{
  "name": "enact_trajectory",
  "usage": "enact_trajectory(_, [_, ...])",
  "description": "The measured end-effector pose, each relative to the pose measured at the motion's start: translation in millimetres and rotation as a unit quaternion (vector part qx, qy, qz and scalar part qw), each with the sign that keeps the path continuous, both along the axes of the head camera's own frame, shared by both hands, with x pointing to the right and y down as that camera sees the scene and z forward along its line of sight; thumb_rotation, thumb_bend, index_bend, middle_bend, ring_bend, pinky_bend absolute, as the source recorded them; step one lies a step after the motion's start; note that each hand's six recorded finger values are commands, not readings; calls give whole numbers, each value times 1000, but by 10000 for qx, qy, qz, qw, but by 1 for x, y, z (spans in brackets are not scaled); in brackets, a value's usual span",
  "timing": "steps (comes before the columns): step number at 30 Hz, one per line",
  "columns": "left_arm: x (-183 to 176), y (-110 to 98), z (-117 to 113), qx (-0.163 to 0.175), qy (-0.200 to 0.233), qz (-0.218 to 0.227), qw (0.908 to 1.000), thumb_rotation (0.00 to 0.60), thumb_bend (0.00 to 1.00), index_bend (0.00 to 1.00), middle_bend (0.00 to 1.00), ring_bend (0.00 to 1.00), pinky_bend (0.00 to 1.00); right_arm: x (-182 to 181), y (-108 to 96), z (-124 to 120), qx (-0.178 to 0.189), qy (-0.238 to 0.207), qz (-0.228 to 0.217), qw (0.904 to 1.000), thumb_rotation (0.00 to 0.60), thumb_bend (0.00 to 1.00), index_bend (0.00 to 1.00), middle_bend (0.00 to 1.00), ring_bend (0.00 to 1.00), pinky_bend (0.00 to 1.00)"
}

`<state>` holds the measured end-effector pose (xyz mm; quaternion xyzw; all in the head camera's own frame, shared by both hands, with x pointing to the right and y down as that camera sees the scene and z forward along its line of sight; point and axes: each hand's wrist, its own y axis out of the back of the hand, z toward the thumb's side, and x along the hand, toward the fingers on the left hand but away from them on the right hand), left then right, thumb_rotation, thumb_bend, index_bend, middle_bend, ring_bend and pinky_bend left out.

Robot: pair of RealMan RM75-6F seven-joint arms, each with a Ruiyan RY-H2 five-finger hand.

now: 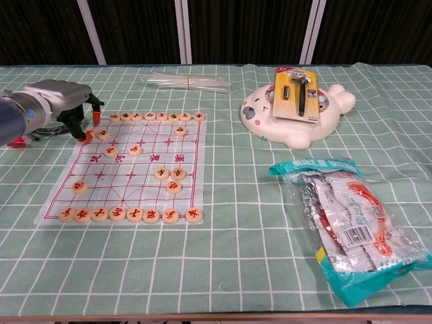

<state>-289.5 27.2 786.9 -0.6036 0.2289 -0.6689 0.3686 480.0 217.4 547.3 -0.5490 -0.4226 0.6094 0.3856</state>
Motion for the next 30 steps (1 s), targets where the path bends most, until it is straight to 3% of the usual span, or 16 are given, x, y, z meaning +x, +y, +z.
enact_trajectory(24, [-3, 2, 3, -30, -25, -26, 10000, 600, 253, 452, 882, 801, 911, 0, 0, -1, 20, -8, 0, 10000, 600, 344, 0, 0, 0, 0])
enact_trajectory(30, [-2, 2, 4, -51, -21, -29, 10000, 600, 315, 476, 883, 801, 911, 0, 0, -2, 33, -8, 3, 10000, 600, 344, 0, 0, 0, 0])
